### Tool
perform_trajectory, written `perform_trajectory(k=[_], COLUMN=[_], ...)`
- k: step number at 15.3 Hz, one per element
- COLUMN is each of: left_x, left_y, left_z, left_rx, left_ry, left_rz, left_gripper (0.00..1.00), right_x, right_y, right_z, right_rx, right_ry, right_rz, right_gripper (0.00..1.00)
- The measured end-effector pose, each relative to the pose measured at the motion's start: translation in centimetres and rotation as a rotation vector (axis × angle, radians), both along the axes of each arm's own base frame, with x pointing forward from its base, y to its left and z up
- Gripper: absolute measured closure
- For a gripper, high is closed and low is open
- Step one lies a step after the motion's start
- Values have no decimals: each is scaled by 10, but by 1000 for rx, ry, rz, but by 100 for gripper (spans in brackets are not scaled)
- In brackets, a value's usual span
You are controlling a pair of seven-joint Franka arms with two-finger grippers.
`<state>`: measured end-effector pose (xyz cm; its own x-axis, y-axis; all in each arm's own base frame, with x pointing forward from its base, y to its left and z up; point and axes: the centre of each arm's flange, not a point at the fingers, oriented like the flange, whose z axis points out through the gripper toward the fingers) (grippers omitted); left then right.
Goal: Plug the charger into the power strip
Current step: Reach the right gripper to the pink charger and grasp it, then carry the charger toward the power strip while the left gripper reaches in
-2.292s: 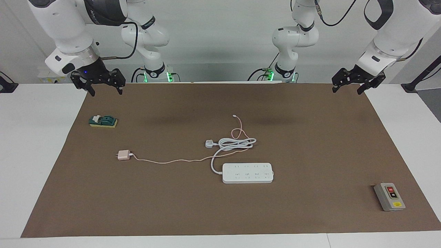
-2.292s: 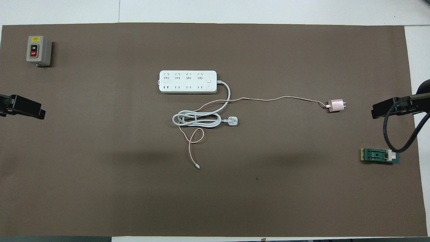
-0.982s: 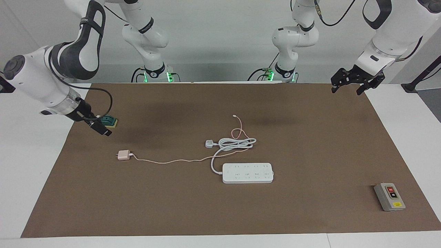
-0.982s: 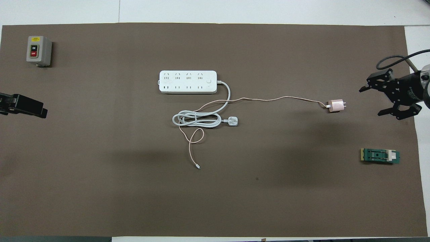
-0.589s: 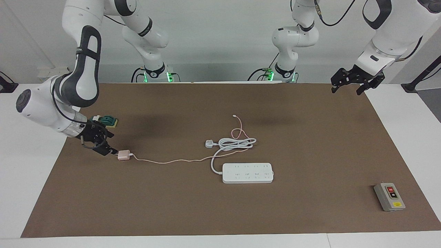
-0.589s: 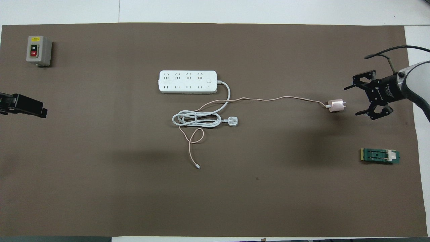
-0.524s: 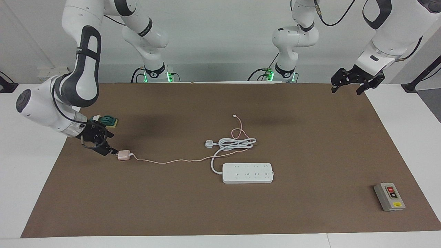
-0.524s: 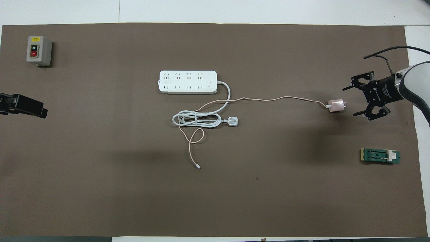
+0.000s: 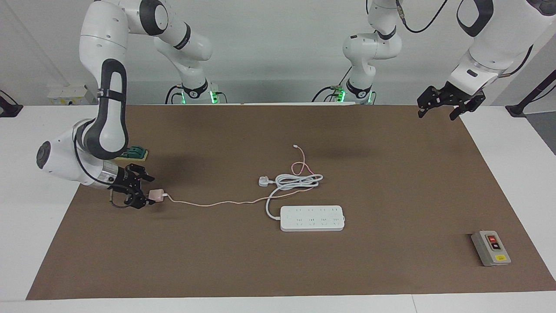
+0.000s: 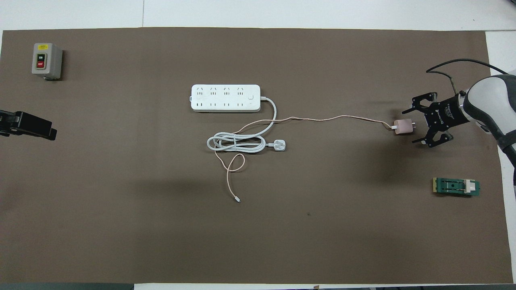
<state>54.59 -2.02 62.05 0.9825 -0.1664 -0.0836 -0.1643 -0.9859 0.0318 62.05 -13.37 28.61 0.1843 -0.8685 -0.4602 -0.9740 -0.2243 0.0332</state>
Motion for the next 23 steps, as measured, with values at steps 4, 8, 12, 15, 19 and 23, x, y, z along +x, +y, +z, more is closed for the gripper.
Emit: perform_trajectory(k=[4,8,12,15,19,23], left_x=[0,0,0,0,0,0], left_y=[3,3,3,3,3,-1], left_z=[0,0,0,0,0,0], left_rx=[0,0,0,0,0,0], left_ry=[0,0,0,0,0,-3], left_rz=[5,5,5,5,5,-1], left_gripper=[0,0,0,0,0,0], right_x=[3,4,4,1,3,4], right_y=[-2,-3,-1,-1,0,3], right_z=[-3,-6,-15,-22,-15,-14], right_rx=[-13,-17,-14,-12,-20,-33], right_ry=[-20,-23,-17,-36,-53,-54], right_rz=[-11,-14,-6,30,43,63], right_gripper=[0,0,4,21,52,52])
